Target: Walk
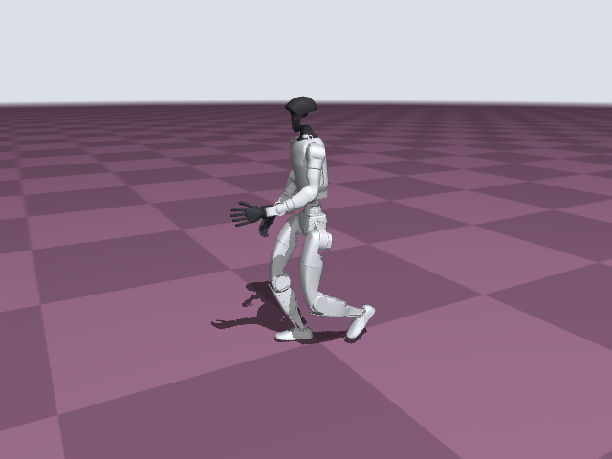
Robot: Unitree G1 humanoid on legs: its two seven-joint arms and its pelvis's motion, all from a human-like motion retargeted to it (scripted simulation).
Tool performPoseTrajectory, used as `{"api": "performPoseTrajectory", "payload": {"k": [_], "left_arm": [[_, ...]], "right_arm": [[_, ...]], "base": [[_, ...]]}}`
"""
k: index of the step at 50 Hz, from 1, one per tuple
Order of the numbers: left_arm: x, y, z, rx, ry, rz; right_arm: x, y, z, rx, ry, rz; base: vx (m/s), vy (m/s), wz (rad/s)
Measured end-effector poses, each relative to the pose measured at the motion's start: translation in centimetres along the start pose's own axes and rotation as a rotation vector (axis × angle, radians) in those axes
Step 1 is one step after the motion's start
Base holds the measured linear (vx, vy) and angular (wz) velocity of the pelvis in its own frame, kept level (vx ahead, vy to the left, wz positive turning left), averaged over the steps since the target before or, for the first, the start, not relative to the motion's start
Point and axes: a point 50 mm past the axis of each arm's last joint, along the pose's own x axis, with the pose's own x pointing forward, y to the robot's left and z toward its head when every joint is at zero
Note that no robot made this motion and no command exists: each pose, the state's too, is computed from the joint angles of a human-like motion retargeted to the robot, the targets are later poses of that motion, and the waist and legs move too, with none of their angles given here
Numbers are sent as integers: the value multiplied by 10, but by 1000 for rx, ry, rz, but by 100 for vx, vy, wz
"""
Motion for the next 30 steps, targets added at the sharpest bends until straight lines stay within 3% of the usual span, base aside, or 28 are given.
{"api": "performPoseTrajectory", "payload": {"k": [12, 16, 20, 30], "left_arm": [[-119, 20, -98, -20, 461, -72], [-133, 23, -101, -47, 494, -66], [-111, 17, -85, -44, 401, -63], [21, 3, 28, -94, -55, -29]], "right_arm": [[26, -106, 143, -33, -467, -347], [22, -114, 160, -26, -532, -377], [24, -88, 150, -33, -510, -279], [12, -28, 68, 19, -259, -13]], "base": [[1, 2, 10], [1, 5, 29], [-1, 5, 43], [0, 1, 50]]}}
